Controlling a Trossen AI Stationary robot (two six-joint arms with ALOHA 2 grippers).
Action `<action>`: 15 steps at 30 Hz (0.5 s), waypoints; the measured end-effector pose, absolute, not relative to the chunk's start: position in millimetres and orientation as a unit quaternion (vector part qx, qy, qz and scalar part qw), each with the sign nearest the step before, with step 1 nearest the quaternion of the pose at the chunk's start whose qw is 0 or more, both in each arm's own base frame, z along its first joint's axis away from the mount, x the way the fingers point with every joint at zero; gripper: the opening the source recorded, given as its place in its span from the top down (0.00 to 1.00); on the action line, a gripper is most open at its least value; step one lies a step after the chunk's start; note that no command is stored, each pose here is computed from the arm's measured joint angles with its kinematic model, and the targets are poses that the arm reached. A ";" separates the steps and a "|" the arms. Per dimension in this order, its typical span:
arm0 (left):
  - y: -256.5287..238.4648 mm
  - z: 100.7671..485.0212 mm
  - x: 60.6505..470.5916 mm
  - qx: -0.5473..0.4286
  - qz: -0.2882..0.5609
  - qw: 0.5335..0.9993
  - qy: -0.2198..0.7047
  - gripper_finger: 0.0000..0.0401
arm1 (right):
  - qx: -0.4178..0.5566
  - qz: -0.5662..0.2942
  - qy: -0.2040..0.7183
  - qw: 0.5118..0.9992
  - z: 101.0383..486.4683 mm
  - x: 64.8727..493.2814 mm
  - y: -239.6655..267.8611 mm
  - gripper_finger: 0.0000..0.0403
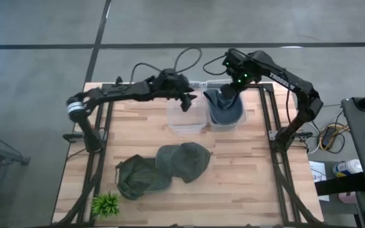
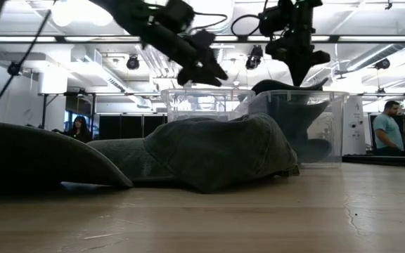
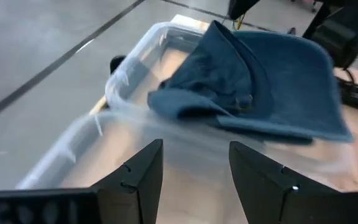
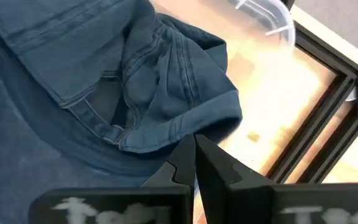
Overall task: Pick & Place hat
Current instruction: Put the blue cap into the right transparent bin
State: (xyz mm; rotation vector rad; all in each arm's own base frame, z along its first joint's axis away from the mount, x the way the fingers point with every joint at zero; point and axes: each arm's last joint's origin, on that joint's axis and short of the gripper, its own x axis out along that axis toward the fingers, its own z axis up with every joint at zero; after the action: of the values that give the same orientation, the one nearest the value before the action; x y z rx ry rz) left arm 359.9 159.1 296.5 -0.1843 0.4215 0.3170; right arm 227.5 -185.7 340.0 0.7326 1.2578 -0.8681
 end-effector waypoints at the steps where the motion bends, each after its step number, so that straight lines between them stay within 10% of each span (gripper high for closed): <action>1: 162.9 296.7 366.9 -0.085 0.155 0.961 0.212 0.56 | 0.324 -0.389 0.552 0.663 342.4 225.3 -184.1 0.98; 15: 188.6 271.7 425.9 -0.073 0.113 0.957 0.257 0.56 | 0.334 -0.405 0.549 0.651 322.9 203.1 -166.8 0.98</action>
State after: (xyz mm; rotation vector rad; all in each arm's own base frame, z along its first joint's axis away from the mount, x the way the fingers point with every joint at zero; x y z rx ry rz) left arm 425.9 188.6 271.7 -0.1472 0.5210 0.2294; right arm 203.1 -166.8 322.9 0.7582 1.2461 -0.9206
